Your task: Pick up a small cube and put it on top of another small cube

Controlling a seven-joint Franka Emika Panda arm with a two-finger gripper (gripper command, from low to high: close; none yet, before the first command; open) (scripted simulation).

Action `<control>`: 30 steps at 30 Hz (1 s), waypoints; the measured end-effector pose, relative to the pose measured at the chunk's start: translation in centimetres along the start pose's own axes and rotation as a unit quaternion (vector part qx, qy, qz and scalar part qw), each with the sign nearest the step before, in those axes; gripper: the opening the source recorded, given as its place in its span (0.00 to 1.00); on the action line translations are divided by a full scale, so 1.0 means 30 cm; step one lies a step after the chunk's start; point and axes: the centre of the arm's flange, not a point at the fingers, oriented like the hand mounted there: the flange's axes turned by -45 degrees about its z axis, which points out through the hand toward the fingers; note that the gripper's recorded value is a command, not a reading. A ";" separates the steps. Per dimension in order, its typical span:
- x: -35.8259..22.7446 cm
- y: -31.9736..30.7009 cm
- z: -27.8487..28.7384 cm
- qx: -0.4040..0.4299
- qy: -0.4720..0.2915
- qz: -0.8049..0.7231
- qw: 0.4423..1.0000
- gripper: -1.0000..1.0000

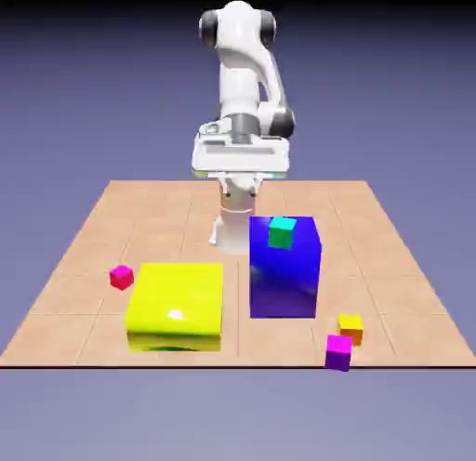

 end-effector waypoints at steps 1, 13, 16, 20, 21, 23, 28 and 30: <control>0.011 -0.018 0.033 -0.001 -0.018 -0.001 1.000 0.50; 0.035 -0.269 0.457 -0.009 -0.222 0.003 0.975 0.50; 0.018 -0.330 0.558 -0.011 -0.268 0.009 0.963 0.50; -0.012 -0.411 0.682 -0.013 -0.325 0.022 0.945 0.50; -0.020 -0.432 0.711 -0.013 -0.339 0.025 0.941 0.50; -0.037 -0.473 0.765 -0.013 -0.365 0.033 0.930 0.50; -0.073 -0.565 0.885 -0.012 -0.425 0.057 0.903 0.50; -0.085 -0.596 0.927 -0.011 -0.447 0.069 0.892 0.50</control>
